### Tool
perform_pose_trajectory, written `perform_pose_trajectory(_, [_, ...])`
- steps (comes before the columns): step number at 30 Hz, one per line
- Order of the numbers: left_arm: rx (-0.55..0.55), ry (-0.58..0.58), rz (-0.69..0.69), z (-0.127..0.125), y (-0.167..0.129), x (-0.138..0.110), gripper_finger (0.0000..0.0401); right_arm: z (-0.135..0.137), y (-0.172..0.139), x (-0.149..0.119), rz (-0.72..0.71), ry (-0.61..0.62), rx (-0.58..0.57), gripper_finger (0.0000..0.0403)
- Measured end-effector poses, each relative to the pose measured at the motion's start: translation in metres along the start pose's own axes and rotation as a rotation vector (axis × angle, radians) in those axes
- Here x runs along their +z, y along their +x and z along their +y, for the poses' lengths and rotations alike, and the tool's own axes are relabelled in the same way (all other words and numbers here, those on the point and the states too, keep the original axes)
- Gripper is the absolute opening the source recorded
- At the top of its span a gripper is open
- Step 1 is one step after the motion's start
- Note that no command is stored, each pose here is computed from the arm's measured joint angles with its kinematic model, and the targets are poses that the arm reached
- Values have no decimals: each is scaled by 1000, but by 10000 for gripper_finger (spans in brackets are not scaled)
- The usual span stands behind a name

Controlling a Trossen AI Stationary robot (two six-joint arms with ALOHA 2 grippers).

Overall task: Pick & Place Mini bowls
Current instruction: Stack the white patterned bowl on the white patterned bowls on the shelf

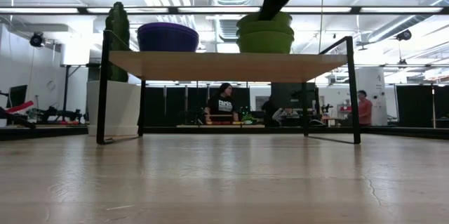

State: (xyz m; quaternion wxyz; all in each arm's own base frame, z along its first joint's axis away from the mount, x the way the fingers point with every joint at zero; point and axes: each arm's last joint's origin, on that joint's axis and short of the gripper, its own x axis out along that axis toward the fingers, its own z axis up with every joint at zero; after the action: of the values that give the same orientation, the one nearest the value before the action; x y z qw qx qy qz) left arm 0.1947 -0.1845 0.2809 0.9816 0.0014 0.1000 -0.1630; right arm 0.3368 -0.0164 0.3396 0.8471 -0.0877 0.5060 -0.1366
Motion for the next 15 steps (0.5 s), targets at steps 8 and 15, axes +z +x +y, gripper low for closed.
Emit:
perform_pose_trajectory(8, [-1, 9, -9, 0, 0, 1, 108, 2, 3, 0, -23, 14, 4, 57])
perform_pose_trajectory(15, [-1, 2, -9, 0, 0, 1, 108, 1, -7, 2, -51, 41, 12, 113])
